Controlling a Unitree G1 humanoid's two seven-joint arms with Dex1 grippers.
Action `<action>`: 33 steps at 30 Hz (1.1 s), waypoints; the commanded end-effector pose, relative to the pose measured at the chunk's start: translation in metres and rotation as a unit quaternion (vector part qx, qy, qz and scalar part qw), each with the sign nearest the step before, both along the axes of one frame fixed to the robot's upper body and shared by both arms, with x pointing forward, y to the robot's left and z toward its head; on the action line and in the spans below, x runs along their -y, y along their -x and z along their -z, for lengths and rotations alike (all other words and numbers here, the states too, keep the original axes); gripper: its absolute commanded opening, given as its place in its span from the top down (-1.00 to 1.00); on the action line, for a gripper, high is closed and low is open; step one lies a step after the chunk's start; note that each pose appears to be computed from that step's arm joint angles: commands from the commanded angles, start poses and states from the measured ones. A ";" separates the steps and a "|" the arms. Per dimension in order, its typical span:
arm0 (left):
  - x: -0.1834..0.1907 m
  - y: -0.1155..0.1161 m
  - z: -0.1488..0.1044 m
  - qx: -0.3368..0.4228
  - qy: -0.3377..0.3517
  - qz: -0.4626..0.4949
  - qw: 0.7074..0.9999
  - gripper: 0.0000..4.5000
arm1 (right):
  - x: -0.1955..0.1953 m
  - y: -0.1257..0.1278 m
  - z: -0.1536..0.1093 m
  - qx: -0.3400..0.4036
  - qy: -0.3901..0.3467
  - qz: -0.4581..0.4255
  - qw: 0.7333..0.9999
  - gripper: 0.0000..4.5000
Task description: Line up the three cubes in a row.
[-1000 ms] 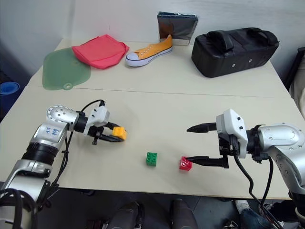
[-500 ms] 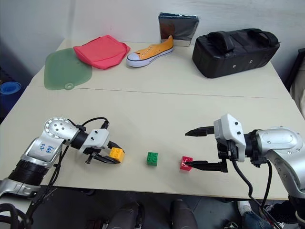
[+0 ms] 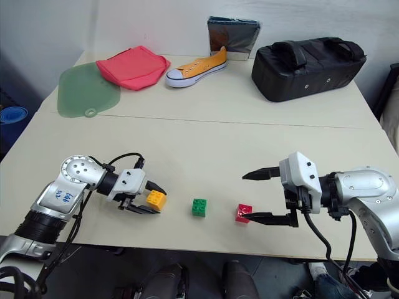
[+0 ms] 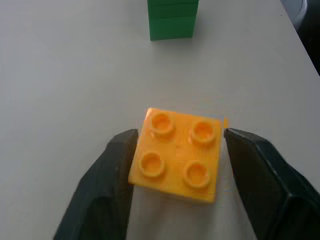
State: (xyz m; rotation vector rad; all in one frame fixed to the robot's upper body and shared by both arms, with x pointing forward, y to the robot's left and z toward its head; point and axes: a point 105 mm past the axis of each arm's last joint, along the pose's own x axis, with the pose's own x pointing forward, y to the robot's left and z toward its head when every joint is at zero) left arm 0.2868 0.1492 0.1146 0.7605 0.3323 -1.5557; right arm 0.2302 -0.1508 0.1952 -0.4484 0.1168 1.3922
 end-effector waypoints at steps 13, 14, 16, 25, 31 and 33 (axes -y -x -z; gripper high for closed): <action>-0.069 0.033 -0.046 -0.029 0.049 -0.114 0.992 -0.99 | 0.017 0.004 0.001 0.010 0.021 0.002 1.000 -1.00; -0.070 0.034 -0.047 -0.024 0.050 -0.119 0.991 -0.99 | 0.018 0.003 0.001 0.010 0.021 0.003 1.000 -1.00; -0.067 0.033 -0.048 -0.021 0.052 -0.121 0.991 -0.99 | 0.016 0.001 0.001 0.011 0.018 0.001 1.000 -1.00; -0.092 0.036 -0.078 0.000 0.045 -0.150 0.988 -0.99 | 0.037 0.005 -0.007 0.006 0.035 0.019 0.999 -1.00; -0.119 0.043 -0.102 0.007 0.044 -0.207 0.977 -0.99 | 0.091 0.019 -0.003 -0.032 0.052 0.096 0.994 -1.00; -0.122 0.042 -0.107 0.011 0.054 -0.218 0.974 -0.99 | 0.104 0.026 -0.001 -0.042 0.054 0.114 0.991 -1.00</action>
